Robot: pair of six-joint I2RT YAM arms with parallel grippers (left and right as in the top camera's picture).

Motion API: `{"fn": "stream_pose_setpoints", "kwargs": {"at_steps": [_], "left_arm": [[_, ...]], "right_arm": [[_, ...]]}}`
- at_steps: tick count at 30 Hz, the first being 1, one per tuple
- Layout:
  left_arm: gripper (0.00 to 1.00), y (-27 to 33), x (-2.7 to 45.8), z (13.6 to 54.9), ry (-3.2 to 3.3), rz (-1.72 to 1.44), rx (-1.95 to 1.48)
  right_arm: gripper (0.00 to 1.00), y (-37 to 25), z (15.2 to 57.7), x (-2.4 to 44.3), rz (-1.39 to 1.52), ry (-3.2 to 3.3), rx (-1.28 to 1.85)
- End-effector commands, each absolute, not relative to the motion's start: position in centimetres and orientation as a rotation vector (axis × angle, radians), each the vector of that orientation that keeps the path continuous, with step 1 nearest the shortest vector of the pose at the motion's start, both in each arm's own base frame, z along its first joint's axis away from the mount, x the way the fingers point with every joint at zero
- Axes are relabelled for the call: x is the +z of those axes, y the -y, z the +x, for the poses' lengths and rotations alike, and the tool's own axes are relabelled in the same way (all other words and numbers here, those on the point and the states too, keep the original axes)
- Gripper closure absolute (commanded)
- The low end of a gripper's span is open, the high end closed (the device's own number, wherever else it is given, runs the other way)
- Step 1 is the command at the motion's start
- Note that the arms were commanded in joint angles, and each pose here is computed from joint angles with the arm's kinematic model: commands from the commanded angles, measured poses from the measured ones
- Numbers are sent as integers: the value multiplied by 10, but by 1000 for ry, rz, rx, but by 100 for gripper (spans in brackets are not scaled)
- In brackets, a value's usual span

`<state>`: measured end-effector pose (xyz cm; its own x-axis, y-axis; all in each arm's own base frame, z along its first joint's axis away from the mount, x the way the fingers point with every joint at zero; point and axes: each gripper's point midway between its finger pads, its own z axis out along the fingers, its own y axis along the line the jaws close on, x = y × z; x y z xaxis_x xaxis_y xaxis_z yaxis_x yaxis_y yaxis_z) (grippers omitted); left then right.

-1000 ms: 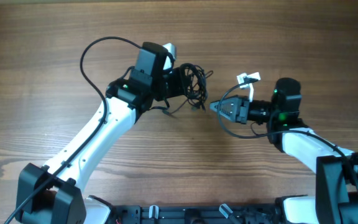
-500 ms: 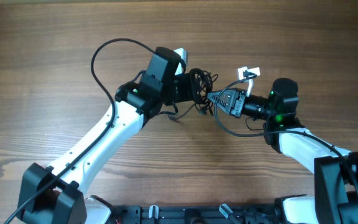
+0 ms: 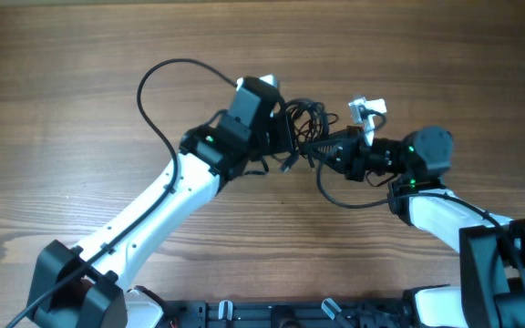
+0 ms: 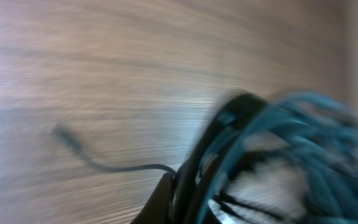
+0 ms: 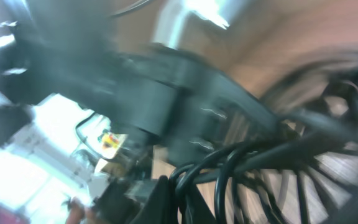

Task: Untangle cables

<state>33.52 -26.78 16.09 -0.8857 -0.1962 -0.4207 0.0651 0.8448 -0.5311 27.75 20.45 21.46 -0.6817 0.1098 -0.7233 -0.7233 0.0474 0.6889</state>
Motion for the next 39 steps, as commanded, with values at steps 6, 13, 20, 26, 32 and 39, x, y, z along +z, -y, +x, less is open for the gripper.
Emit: {"fn": "stream_pose_setpoints", "kwargs": {"at_steps": [6,13,20,26,32,39], "left_arm": [[96,240,110,312,-2750,-208,-509],[50,269,227,320,-2350,252,-881],[0,250,191,319,-2489,190,-736],[0,242,186,339,-2446,133,-622],[5,248,157,367,-2443,79,-561],[27,252,97,376,-2557,25,-504]], "right_arm": [[96,-157,337,203,-202,-1789,1565],[78,-124,356,97,255,-2170,1262],[0,-125,332,68,284,-2325,1252],[0,-122,332,87,236,-2270,1273],[0,-115,334,93,268,-2264,1202],[0,-92,340,70,413,-2324,1011]]}}
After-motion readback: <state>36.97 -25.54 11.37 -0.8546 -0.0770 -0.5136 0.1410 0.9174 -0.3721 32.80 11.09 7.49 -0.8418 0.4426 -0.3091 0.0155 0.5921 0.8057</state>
